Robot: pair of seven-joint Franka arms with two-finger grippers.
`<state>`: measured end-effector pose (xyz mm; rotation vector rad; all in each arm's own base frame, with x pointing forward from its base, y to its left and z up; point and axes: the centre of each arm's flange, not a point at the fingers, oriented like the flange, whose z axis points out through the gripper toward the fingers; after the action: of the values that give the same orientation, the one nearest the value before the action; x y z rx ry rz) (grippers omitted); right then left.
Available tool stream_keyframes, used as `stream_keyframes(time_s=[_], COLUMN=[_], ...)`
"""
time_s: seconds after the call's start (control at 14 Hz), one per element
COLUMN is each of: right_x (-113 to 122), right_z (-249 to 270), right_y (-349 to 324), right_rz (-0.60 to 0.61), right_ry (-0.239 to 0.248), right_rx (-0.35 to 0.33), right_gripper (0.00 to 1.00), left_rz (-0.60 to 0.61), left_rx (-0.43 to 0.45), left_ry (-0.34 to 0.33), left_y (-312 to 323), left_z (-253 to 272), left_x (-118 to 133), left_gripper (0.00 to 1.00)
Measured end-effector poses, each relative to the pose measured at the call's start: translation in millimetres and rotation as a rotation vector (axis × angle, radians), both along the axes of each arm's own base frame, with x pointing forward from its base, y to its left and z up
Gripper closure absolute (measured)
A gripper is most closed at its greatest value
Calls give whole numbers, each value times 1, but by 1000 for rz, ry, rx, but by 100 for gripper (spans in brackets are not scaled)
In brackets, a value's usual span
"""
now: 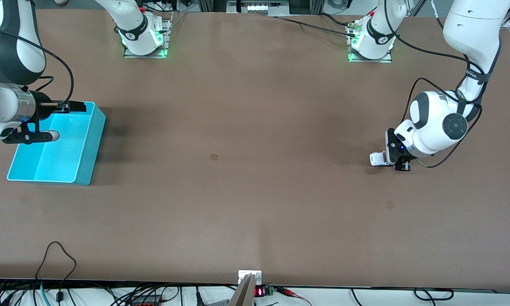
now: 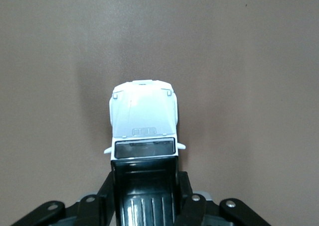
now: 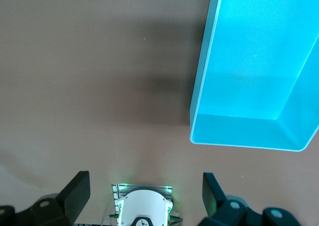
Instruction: Wind and store white jeep toy
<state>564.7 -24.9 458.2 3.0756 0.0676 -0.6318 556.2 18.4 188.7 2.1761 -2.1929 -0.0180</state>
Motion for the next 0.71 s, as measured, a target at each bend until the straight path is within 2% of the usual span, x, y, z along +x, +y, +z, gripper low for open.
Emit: stream_keyframes(time_s=[0.36,0.71], right_x=[0,0], right_z=[0,0], right_y=[0,0], right_rz=[0,0], right_ry=[0,0], right_rx=[0,0], right_gripper=[0,0], left_rz=[-46,-26], left_rx=[28,29], left_ry=[0,1], left_y=[-1,12], left_z=[0,0], left_x=[0,0], left_gripper=[48,48])
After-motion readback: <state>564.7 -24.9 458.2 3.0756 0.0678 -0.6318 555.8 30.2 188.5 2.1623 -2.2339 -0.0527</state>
